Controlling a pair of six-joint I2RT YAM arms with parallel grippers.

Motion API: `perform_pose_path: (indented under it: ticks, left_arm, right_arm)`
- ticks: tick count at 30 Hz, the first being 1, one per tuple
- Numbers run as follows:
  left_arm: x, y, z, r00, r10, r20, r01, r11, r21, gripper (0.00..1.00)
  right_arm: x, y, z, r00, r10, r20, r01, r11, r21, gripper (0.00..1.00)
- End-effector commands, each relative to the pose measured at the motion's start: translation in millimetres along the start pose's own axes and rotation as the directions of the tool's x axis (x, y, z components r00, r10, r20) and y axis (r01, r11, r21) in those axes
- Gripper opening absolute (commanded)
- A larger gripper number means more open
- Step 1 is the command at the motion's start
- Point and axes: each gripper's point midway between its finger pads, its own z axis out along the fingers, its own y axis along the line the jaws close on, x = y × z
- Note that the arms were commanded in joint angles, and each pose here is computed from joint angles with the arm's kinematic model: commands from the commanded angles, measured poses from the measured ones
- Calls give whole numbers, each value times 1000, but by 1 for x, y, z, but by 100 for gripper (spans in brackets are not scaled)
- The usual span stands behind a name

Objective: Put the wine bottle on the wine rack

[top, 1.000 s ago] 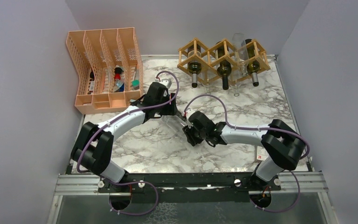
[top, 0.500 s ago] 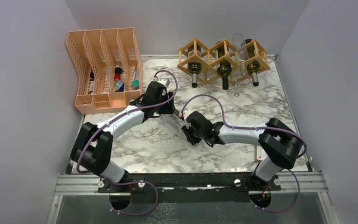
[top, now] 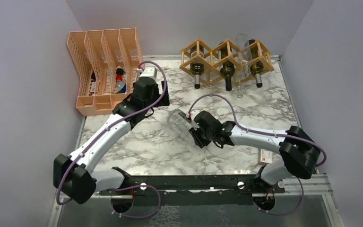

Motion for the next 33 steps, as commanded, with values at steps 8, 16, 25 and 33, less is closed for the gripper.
perform_pose_path:
  ticks: [8,16,25,33]
  left_arm:
    - [-73,27,-75,959,-35,281,61,994,-86,93]
    - [-88,32,-111,930,-3,369,31,997,-69,94]
    - [-80,38,-121,916,-7,402,31,998,-54,95]
    - [-64,31,-109,931,-7,366,13,1000,-12,96]
  right_arm:
    - [-162,-1,-106,868,65,492,-73,997,-3,1]
    - [-239,-38,-169,774,34,632,-166,975,150,1]
    - [-303,-118,-214,681,119,723,-371,907,201,1]
    - [-318,-192,-200,678,212,704,-525,810,262,1]
